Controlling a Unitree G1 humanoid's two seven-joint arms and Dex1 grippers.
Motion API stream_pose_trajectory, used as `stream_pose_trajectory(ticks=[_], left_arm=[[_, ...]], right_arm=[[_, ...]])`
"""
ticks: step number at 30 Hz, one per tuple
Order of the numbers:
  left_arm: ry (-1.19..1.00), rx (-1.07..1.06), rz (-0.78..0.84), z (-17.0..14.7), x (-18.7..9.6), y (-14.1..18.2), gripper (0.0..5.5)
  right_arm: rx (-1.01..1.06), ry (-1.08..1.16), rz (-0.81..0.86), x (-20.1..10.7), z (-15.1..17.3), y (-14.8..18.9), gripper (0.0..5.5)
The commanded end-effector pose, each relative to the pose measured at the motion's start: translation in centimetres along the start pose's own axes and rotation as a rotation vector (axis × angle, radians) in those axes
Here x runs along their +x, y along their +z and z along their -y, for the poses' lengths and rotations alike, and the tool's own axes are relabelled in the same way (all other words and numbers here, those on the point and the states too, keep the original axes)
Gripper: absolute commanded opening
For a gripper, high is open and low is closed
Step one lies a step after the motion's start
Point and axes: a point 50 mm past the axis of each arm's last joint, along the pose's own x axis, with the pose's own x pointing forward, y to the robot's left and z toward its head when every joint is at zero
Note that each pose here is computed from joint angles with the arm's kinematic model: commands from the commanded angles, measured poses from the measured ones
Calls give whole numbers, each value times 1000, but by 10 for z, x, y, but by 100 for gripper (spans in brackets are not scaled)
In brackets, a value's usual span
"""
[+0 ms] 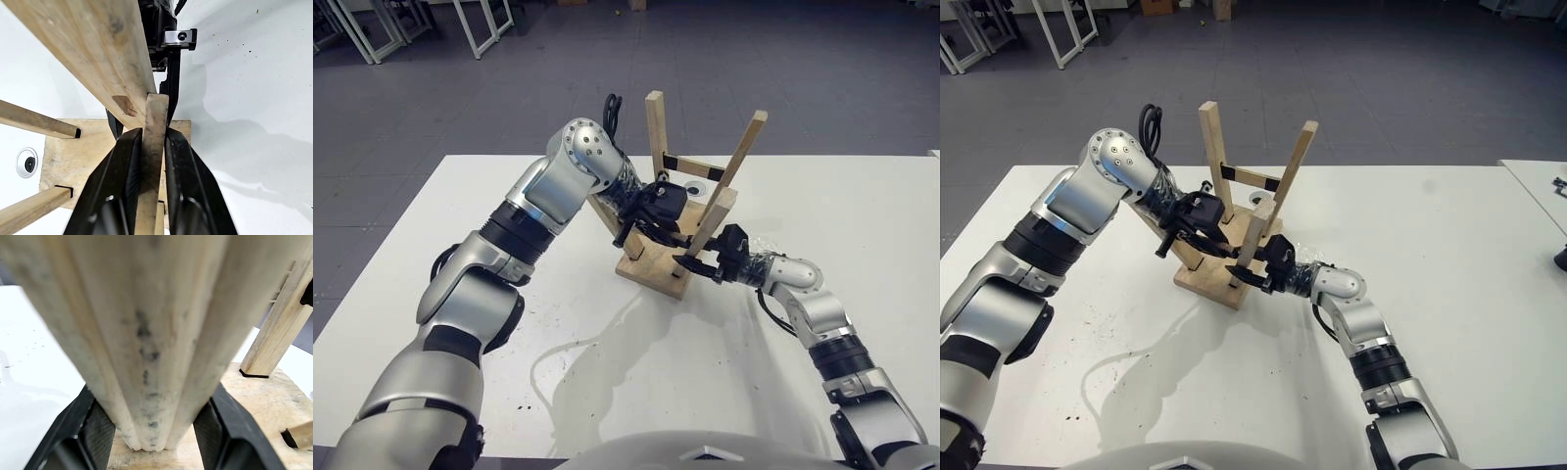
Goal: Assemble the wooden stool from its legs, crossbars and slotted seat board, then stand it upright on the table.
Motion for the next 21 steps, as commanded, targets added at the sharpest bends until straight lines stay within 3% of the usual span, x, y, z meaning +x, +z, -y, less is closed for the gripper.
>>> stream_pose_trajectory(ticks=[1,9,14,18,21], left_arm=[[-26,-114,-89,13,-2,-36,49],[-22,-163,-138,14,6,-54,43],[-79,-87,-208,20,37,-48,42],[-128,-68,-345,35,60,-59,42],[-152,-80,-422,39,59,-67,42]], right_arm=[[117,9,-190,-27,-9,-50,202],[-57,52,-221,-31,-18,-59,202],[-93,50,-254,-24,-12,-52,202],[-133,70,-399,-24,-10,-55,202],[-174,67,-598,-30,-7,-63,202]])
